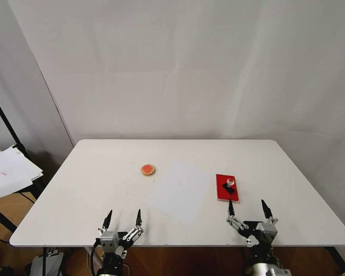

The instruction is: Pick up the stamp from the ink pad and place it onto another ink pad.

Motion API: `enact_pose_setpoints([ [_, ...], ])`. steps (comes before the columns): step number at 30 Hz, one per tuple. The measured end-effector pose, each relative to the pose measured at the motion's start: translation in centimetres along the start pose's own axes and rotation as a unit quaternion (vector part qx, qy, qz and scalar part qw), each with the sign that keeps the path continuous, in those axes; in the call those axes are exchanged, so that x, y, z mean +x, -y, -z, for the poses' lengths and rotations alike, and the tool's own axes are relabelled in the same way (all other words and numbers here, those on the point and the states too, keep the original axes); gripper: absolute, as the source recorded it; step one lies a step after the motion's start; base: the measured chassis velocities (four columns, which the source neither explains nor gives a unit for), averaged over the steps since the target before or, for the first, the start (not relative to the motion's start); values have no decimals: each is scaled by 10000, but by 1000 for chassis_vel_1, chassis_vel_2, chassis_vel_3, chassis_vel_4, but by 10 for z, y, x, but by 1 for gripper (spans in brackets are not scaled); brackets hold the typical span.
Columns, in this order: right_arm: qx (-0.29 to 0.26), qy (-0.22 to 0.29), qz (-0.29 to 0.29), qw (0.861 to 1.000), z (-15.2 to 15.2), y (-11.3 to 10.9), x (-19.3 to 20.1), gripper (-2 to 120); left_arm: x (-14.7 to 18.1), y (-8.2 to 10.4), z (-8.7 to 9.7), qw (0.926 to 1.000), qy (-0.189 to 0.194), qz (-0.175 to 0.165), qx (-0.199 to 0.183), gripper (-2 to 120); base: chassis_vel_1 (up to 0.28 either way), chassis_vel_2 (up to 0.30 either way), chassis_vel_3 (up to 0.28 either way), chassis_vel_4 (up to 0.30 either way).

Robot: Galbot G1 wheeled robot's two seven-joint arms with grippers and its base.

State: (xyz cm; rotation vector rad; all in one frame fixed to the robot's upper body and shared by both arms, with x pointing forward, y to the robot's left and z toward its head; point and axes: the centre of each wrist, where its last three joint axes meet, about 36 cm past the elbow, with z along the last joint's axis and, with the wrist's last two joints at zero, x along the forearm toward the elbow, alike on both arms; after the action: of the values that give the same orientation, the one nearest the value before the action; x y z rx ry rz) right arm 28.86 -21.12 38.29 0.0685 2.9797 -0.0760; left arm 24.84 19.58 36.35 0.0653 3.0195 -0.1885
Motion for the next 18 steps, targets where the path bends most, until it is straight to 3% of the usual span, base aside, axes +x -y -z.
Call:
enact_pose_setpoints([
  [9, 1, -362, 285, 9989, -30, -2, -33, 100, 0, 0, 0, 10000, 0, 1, 0, 102, 0, 0, 0, 0],
  [18, -71, -576, 439, 9973, -22, 6, -70, 100, 0, 0, 0, 10000, 0, 0, 0, 102, 0, 0, 0, 0],
])
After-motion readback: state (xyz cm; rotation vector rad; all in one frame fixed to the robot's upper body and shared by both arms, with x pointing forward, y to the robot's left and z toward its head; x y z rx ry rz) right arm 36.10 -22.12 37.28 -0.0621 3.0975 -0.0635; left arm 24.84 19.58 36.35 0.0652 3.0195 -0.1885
